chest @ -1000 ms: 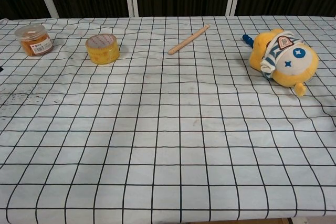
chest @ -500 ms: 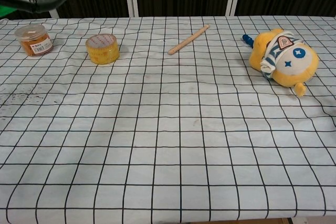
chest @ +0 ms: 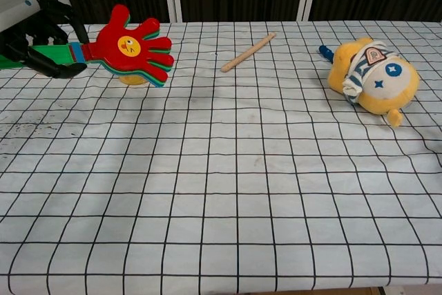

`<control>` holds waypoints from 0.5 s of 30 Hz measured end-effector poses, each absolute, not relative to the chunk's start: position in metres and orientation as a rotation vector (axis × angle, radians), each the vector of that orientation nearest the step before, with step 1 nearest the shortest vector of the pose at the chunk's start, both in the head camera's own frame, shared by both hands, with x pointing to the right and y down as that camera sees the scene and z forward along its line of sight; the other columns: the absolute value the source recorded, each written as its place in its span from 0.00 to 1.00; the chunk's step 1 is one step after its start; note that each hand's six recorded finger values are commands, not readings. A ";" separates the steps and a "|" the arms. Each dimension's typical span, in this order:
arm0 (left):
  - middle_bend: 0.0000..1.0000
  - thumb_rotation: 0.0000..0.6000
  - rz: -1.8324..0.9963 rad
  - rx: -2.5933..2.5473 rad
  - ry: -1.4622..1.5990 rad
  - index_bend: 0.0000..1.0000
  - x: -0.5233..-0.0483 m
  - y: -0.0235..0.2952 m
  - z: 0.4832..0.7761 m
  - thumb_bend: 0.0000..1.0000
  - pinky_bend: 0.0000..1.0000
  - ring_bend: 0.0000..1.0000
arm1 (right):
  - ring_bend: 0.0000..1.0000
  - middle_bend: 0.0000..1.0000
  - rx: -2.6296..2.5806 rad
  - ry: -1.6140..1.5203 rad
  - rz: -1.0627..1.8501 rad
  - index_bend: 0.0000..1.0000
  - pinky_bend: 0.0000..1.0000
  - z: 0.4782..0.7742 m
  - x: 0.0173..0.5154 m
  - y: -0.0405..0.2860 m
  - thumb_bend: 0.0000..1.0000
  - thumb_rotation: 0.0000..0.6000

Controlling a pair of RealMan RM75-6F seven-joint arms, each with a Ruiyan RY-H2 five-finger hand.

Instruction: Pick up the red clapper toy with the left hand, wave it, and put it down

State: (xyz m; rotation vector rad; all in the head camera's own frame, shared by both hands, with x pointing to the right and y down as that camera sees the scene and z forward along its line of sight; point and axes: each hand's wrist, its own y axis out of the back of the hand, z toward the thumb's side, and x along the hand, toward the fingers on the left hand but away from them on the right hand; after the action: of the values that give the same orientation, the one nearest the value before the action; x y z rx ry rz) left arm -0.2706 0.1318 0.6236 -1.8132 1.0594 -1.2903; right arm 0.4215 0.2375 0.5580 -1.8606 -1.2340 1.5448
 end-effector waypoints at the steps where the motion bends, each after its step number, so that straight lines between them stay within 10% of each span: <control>1: 0.81 1.00 -1.278 -1.823 1.049 0.62 -0.268 0.132 0.625 0.56 0.95 0.75 | 0.00 0.00 -1.861 -1.235 1.546 0.00 0.06 0.558 0.422 0.238 0.29 1.00; 15: 0.72 1.00 -1.149 -1.934 0.817 0.55 -0.252 0.139 0.656 0.48 0.84 0.67 | 0.00 0.00 -1.860 -1.234 1.552 0.00 0.06 0.559 0.422 0.238 0.29 1.00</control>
State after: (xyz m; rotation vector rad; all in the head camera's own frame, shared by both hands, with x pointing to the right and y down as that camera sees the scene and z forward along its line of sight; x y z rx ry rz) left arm -0.2515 0.1388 0.6561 -1.9344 0.8174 -1.1491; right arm 0.4219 0.2377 0.5585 -1.8604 -1.2343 1.5520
